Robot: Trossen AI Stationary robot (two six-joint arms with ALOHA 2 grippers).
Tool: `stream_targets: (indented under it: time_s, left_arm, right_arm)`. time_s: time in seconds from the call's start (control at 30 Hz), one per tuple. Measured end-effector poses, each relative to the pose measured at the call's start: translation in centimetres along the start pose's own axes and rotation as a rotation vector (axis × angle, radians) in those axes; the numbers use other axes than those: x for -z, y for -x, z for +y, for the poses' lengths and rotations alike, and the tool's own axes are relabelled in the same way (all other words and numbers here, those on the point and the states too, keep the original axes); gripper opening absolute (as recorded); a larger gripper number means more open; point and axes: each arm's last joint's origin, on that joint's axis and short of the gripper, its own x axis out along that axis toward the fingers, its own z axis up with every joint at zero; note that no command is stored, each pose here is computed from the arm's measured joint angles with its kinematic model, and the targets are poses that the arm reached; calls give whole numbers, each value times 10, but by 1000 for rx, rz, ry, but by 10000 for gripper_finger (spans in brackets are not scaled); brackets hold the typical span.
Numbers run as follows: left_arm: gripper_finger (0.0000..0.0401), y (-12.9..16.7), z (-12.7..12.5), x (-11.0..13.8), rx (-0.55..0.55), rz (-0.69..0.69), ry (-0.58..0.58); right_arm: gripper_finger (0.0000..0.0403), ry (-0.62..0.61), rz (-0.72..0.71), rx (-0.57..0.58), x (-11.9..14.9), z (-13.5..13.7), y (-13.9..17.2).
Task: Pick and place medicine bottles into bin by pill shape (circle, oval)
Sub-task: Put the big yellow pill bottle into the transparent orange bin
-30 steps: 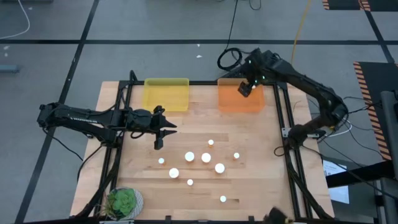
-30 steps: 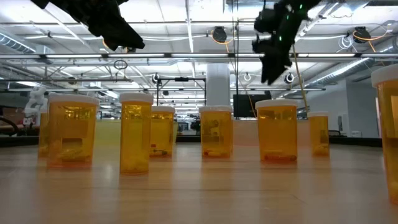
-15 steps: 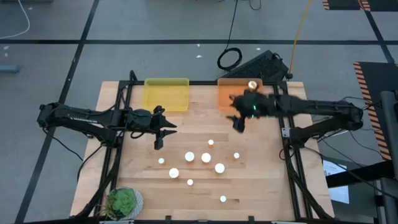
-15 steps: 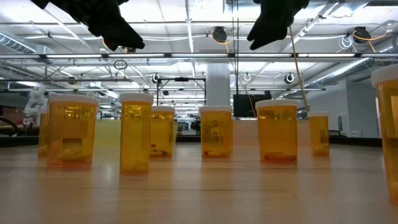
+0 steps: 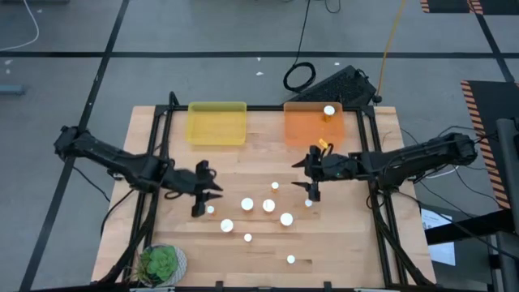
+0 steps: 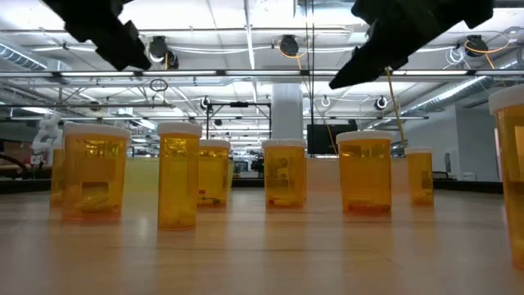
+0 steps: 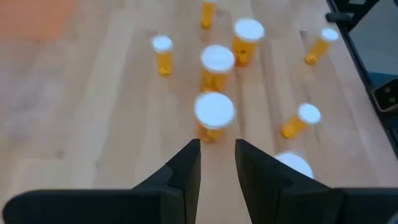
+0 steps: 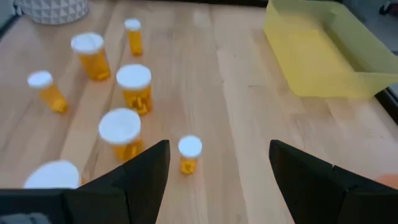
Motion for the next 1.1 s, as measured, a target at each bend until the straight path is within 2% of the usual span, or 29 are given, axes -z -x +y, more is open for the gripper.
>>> stream_targets:
  time_s: [0.2, 0.4, 0.63, 0.73, 0.87, 0.97, 1.1]
  left_arm:
    - [102, -16, -26, 12, 7, 53, 26]
    - [109, -35, -40, 22, 12, 113, 62]
    - [184, -47, -58, 28, 71, 114, 69]
    - [222, -52, -66, 37, 55, 146, 46]
    - [262, -58, -74, 46, 37, 171, 71]
    - [279, -59, -78, 50, 26, 179, 129]
    - [279, -54, -87, 54, 33, 172, 193]
  right_arm:
    - [267, -9, 17, 0, 6, 0, -1]
    - [267, -8, 29, 1, 10, 0, -2]
    - [267, -10, 29, 1, 10, 0, -2]
    - [267, -9, 30, 1, 10, 0, -2]
    - [267, -8, 30, 1, 10, 0, -2]
    - [267, -6, 36, -1, 11, 0, -2]
    - [267, 0, 34, -2, 11, 0, -2]
